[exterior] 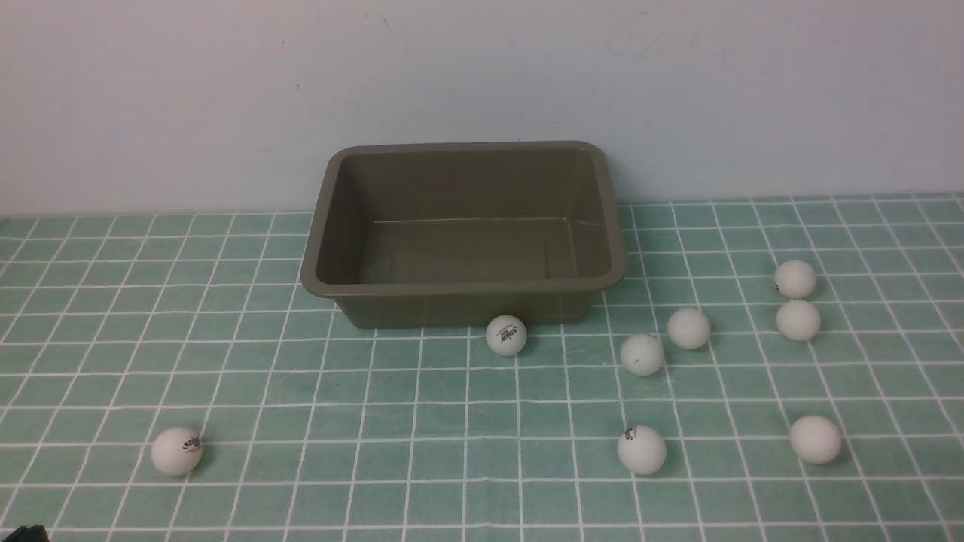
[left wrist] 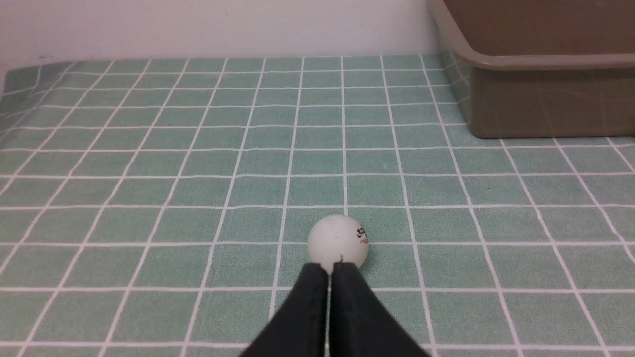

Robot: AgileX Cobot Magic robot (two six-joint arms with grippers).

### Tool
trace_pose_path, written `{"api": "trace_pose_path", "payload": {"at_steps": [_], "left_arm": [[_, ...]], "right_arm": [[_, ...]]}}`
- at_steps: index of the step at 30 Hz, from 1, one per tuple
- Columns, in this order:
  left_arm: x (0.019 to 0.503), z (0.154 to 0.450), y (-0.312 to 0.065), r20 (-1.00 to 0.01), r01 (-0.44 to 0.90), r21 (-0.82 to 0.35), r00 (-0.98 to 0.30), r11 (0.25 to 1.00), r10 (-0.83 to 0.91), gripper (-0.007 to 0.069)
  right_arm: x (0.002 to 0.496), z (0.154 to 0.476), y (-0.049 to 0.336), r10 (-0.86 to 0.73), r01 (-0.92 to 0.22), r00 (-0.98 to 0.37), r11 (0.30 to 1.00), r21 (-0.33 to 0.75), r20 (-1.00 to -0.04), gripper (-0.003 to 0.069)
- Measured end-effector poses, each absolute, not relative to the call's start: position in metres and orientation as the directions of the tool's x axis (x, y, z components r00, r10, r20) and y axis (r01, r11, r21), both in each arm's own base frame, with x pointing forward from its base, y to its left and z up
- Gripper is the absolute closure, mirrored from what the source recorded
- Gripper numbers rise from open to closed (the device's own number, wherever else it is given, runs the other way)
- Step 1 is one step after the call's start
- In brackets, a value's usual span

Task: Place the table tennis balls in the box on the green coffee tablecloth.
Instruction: 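Reach for and grasp a ping pong ball on the table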

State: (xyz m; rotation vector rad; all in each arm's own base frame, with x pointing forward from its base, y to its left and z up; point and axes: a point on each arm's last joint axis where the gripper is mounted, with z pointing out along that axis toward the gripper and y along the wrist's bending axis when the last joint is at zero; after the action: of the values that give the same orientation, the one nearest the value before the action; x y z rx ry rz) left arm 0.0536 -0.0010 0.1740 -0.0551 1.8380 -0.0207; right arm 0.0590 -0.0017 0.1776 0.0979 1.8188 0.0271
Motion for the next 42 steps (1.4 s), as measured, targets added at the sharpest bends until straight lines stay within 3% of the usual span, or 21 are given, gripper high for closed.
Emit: {"api": "trace_pose_path", "payload": {"at_steps": [36,38,42], "left_arm": [[0.054,0.174,-0.001,-0.963,-0.027,-0.043,-0.264,0.999,-0.049,0.063],[0.054,0.174,-0.001,-0.963,-0.027,-0.043,-0.265,0.999,-0.049,0.063],[0.054,0.174,-0.001,-0.963,-0.027,-0.043,-0.265,0.999,-0.049,0.063]], "right_arm": [[0.059,0.178,-0.002,0.081,0.052,-0.239,0.996,0.071,-0.968,0.0669],[0.06,0.18,-0.001,0.103,0.052,-0.215,0.994,0.094,-0.971,0.0669],[0.061,0.188,-0.001,0.247,0.052,-0.119,0.969,0.242,-0.962,0.0669]]}}
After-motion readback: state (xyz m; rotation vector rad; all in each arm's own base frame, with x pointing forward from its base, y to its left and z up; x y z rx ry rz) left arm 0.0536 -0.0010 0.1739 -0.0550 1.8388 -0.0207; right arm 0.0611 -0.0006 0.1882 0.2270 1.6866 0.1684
